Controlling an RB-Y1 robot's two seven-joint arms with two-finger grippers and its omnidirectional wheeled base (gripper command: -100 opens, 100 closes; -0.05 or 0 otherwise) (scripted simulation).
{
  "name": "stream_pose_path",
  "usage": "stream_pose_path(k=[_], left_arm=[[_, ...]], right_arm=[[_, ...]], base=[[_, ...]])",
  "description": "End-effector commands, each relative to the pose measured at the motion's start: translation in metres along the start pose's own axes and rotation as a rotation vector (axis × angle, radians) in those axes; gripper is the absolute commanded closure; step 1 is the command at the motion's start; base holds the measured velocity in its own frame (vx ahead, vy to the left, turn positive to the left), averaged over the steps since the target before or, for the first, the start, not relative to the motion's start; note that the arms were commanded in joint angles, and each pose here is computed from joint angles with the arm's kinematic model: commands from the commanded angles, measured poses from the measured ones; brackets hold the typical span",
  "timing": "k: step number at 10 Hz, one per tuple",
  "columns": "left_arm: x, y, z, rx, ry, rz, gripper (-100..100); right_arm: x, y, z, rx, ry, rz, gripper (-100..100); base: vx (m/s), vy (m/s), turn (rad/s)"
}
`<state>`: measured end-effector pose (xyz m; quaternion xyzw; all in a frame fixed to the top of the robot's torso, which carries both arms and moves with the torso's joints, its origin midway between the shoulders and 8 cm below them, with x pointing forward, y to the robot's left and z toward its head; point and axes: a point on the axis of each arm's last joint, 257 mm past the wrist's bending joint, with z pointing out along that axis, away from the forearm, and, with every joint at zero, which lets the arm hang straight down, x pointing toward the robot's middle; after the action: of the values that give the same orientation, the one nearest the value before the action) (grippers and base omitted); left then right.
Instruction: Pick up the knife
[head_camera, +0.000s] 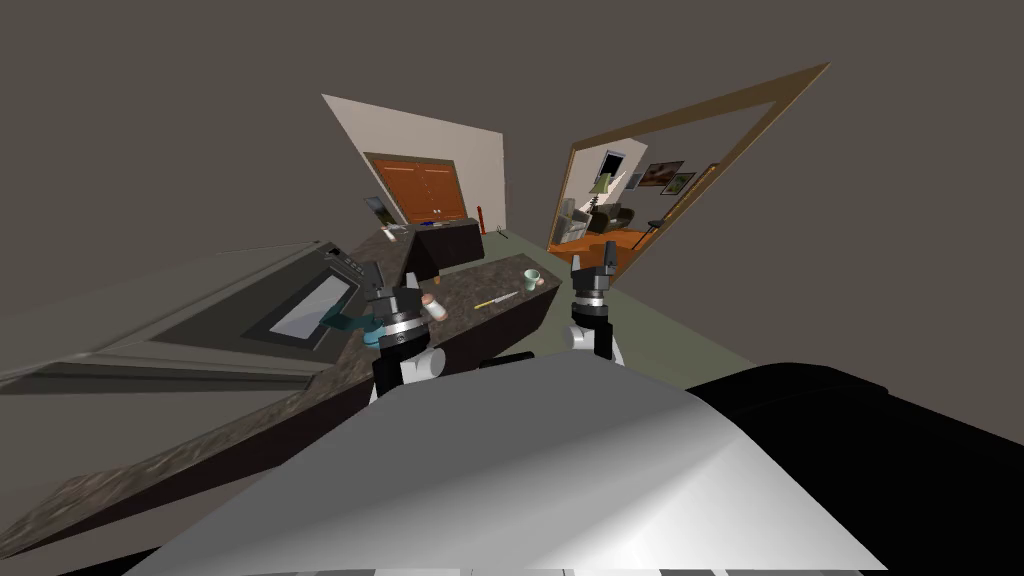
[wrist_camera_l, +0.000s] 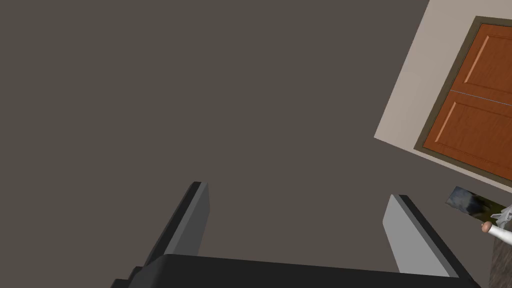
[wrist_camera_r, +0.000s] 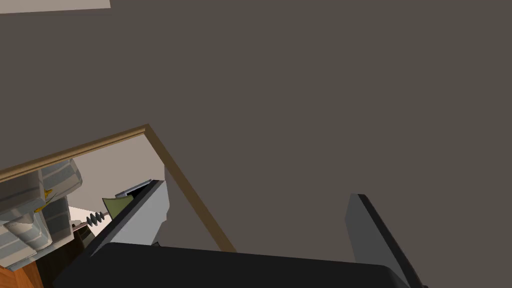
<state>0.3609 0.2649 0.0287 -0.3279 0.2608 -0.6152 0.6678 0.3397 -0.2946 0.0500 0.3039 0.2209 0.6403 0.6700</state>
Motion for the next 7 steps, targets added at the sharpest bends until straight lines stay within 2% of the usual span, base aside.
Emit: stream_pose_path(k=[1, 4, 7], left_arm=[[0.002, 0.006, 0.000, -0.018, 0.027, 0.011, -100], [0.001, 0.029, -0.002, -0.089, 0.084, 0.035, -100], [-0.008, 0.067, -0.006, -0.209, 0.128, 0.062, -100]], right_arm=[[0.000, 0.000, 0.000, 0.000, 0.000, 0.000, 0], [0.000, 0.000, 0.000, 0.000, 0.000, 0.000, 0], [0.000, 0.000, 0.000, 0.000, 0.000, 0.000, 0]], base=[[-0.007, -0.033, -0.012], [-0.014, -0.091, -0.015], [-0.014, -0.162, -0.026]])
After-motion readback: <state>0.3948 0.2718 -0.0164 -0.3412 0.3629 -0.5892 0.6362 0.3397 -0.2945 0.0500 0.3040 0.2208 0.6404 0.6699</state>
